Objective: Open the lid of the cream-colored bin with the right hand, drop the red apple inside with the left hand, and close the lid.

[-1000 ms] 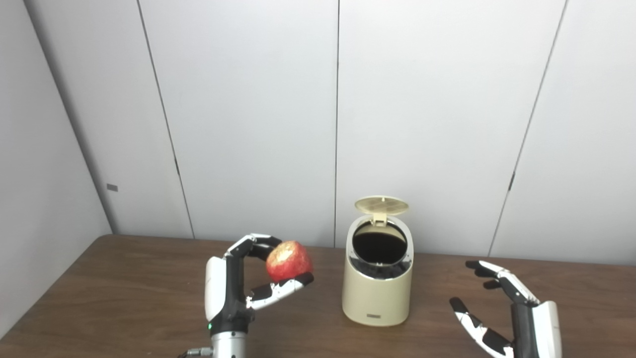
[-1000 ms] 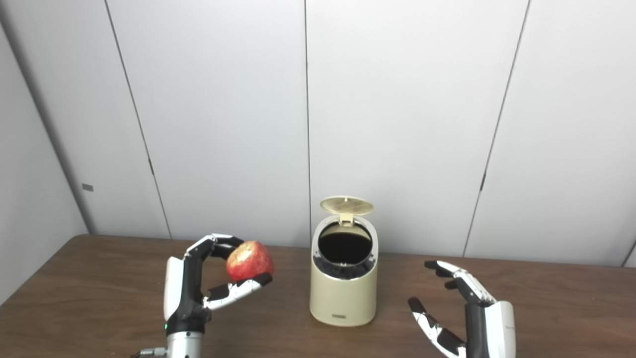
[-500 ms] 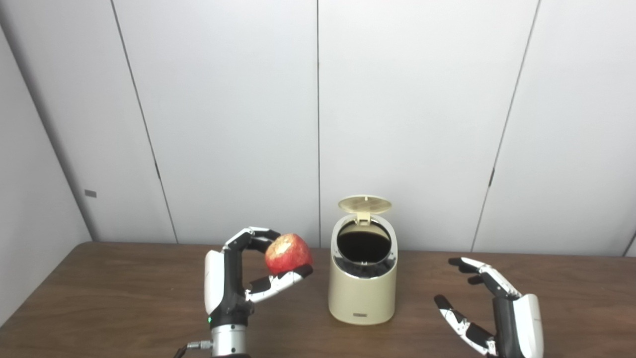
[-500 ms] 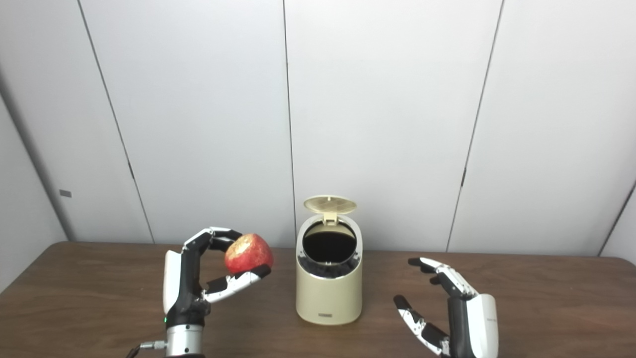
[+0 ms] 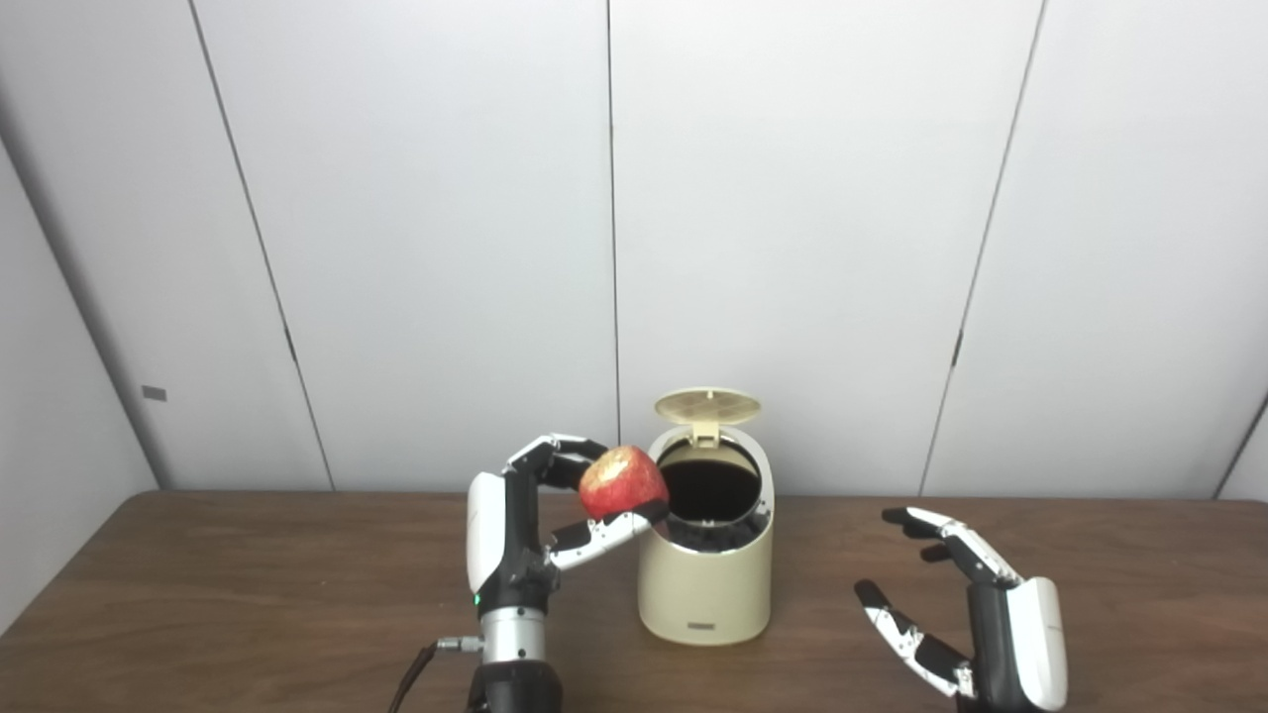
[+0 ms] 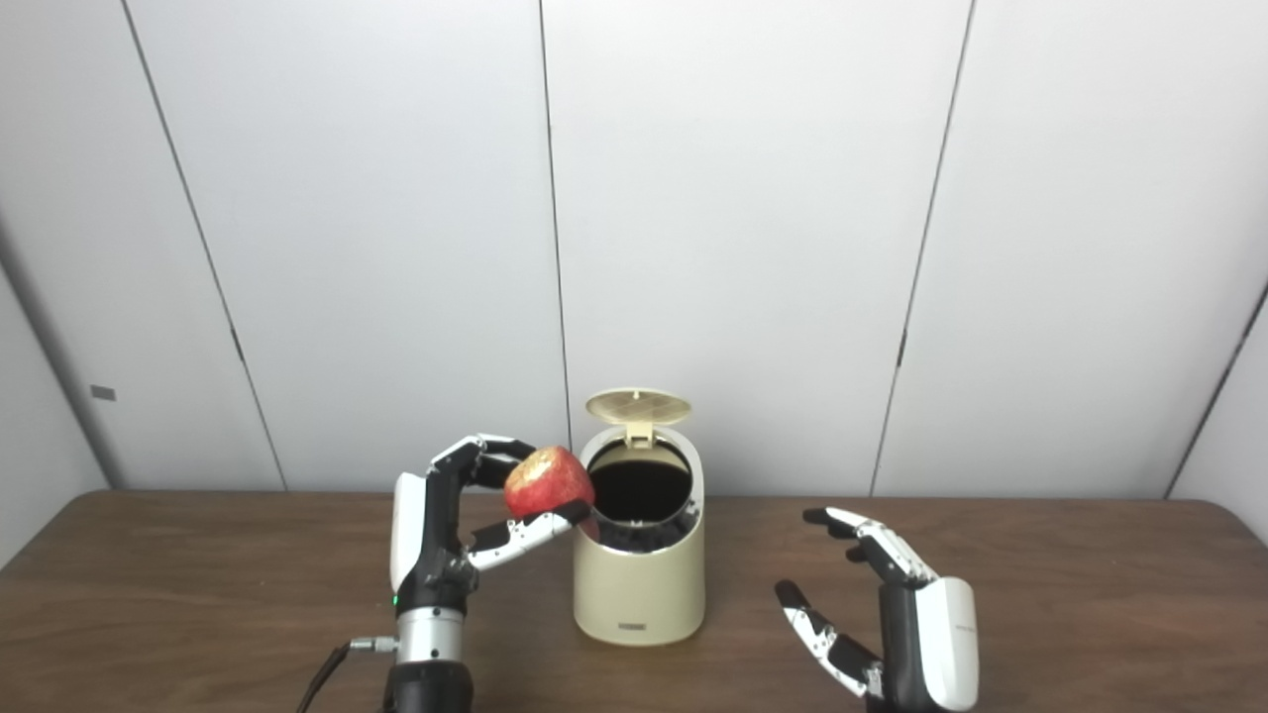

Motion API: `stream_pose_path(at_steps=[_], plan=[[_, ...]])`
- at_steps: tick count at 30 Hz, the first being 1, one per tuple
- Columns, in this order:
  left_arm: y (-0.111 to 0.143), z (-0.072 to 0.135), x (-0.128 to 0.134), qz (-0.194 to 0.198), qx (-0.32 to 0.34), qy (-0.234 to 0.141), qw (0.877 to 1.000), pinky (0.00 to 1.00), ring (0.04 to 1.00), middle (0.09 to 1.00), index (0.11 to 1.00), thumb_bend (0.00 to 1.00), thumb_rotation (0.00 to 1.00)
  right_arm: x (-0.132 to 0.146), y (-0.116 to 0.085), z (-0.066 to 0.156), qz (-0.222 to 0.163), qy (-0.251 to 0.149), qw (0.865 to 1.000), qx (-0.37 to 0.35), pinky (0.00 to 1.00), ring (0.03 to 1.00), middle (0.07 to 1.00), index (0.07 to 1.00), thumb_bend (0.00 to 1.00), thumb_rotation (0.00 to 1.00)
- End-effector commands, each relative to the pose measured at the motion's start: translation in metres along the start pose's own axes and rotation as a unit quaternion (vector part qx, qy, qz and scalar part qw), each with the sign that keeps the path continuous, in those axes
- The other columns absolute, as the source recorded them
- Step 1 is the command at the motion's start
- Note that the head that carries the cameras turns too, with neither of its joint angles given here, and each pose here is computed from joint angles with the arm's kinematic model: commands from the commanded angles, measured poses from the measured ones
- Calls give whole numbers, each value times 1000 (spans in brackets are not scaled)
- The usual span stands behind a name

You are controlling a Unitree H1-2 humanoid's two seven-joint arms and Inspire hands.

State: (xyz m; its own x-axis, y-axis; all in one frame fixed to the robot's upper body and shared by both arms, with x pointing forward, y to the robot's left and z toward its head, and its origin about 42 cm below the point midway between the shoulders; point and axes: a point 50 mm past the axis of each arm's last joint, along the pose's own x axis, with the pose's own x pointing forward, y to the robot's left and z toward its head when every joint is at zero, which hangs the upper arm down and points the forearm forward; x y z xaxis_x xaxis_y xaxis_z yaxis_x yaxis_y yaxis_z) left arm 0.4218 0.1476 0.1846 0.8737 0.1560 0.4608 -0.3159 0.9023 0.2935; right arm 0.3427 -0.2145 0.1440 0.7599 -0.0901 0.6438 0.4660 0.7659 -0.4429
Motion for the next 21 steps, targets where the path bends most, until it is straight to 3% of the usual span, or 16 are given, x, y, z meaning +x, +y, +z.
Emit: stream_pose_path(at_steps=[1,4,17,21], plan=[[-7,24,24,18,-21,-44,999,762,495,459,483,503,0,-56,11,-26,42,76,996,-13,524,649,680,656,283,38],[-14,21,32,19,-22,-40,999,785,510,461,473,502,0,-55,14,-30,39,83,996,-12,513,638,676,653,301,11],[-33,24,52,3,-28,-27,999,716,500,449,490,502,0,-59,18,-28,40,92,995,-23,536,659,695,667,275,68],[-37,26,53,-4,-35,-23,999,764,505,452,486,502,0,-59,19,-25,37,94,995,-20,536,662,696,667,281,72]])
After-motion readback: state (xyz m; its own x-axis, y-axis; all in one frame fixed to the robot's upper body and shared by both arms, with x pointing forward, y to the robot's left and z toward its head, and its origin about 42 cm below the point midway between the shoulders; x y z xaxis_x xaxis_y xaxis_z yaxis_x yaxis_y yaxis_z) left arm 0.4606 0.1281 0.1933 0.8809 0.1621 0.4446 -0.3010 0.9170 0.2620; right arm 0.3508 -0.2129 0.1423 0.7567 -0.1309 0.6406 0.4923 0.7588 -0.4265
